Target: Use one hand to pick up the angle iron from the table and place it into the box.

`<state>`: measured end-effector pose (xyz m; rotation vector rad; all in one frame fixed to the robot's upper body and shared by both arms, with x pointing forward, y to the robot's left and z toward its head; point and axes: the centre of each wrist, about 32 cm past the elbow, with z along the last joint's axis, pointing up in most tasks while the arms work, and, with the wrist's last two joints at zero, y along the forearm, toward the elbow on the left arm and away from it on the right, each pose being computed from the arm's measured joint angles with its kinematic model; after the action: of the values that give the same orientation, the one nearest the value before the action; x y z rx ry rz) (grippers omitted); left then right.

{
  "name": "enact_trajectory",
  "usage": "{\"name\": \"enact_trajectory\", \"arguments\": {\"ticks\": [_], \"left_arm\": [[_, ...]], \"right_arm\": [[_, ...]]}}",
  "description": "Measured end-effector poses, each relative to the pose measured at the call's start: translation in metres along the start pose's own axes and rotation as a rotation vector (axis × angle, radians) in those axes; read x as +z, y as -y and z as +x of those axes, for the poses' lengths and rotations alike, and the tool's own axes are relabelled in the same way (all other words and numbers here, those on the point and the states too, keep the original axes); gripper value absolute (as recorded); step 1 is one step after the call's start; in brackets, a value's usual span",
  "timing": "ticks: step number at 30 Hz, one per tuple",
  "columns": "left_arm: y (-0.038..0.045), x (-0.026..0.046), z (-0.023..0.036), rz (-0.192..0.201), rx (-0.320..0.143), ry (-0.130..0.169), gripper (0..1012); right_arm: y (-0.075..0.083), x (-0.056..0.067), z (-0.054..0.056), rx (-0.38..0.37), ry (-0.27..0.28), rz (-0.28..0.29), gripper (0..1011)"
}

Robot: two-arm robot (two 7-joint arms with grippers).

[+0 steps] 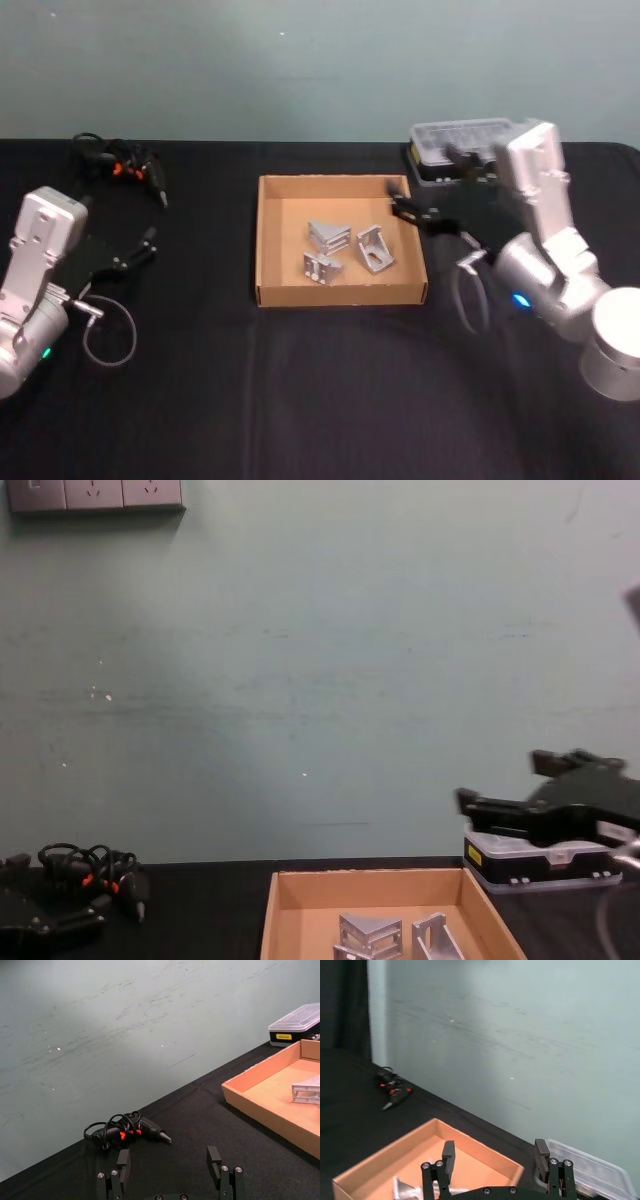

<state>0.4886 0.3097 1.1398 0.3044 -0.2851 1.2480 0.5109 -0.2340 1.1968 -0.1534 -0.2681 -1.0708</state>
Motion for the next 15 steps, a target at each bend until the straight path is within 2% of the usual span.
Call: {"name": "enact_trajectory", "arguments": {"ticks": [3, 4, 10, 15], "left_arm": [[0.0000, 0.0000, 0.0000, 0.000, 0.000, 0.000, 1000], [0.0000, 0.0000, 0.0000, 0.000, 0.000, 0.000, 1000], [0.0000, 0.0000, 0.0000, 0.000, 0.000, 0.000, 1000], [0.0000, 0.0000, 0.0000, 0.000, 0.000, 0.000, 1000]], "right_arm": [[0.022, -0.008, 0.006, -0.053, 0.007, 0.002, 1000], [0.022, -0.008, 0.006, -0.053, 0.007, 0.002, 1000], [0.051, -0.023, 0.014, -0.117, 0.023, -0.002, 1000], [0.060, -0.032, 0.015, -0.133, 0.037, 0.003, 1000]]}}
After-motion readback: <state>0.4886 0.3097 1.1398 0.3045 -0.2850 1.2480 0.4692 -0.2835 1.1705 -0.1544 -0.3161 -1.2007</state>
